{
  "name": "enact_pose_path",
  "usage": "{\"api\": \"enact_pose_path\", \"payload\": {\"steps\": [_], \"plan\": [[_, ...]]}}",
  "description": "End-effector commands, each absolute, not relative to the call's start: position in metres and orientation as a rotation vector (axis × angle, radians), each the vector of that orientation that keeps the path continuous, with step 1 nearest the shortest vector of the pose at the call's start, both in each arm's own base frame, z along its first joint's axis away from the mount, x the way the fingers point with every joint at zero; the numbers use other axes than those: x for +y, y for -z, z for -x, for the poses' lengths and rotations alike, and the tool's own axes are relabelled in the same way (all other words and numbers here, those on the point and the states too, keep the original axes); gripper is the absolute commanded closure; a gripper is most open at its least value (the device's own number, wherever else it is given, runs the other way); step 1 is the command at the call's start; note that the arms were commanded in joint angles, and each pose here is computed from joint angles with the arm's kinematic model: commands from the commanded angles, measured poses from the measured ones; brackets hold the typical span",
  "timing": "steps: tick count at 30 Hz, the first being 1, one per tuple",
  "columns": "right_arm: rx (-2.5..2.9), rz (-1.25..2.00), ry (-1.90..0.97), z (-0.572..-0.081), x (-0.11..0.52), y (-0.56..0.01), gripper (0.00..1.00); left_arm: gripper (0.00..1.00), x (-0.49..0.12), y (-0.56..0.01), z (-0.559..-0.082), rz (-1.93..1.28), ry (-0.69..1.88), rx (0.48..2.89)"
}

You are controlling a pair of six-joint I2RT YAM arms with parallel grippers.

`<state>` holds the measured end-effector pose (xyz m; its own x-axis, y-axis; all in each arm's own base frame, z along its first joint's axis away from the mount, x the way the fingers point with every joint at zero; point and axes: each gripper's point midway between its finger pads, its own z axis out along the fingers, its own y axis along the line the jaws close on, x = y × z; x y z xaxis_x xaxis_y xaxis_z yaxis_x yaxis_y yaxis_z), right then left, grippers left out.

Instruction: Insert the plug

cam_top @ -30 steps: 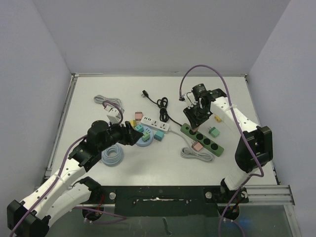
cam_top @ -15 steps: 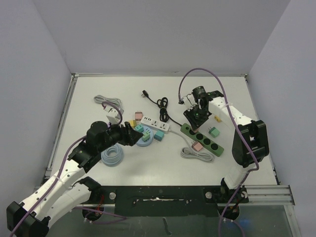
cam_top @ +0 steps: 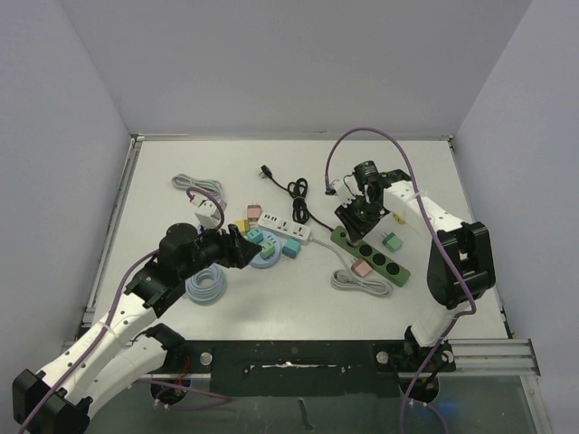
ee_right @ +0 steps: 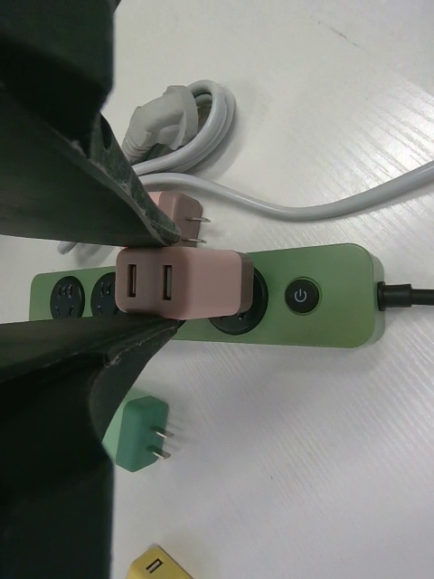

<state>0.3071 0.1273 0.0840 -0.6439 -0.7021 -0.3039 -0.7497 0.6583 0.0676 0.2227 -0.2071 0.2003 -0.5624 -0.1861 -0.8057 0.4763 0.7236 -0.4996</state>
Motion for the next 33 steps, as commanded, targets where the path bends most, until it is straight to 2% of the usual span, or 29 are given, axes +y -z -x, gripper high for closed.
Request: {"api": "enact_pose_path", "payload": {"steps": [1, 15, 33], "plan": [[2.595, 1.193, -0.324, -0.301, 0.133, -0.089, 0.99, 0.42, -0.21, -0.224, -0.226, -0.228, 0.923, 1.894], [2.669, 1.139, 0.026, -0.318, 0.106, -0.055, 0.98, 0.42, -0.21, -0.223, -0.228, -0.226, 0.916, 1.897], [2.716, 1.276, 0.043, -0.297, 0.108, -0.001, 1.0, 0.42, -0.21, -0.219, -0.229, -0.225, 0.905, 1.913]]}}
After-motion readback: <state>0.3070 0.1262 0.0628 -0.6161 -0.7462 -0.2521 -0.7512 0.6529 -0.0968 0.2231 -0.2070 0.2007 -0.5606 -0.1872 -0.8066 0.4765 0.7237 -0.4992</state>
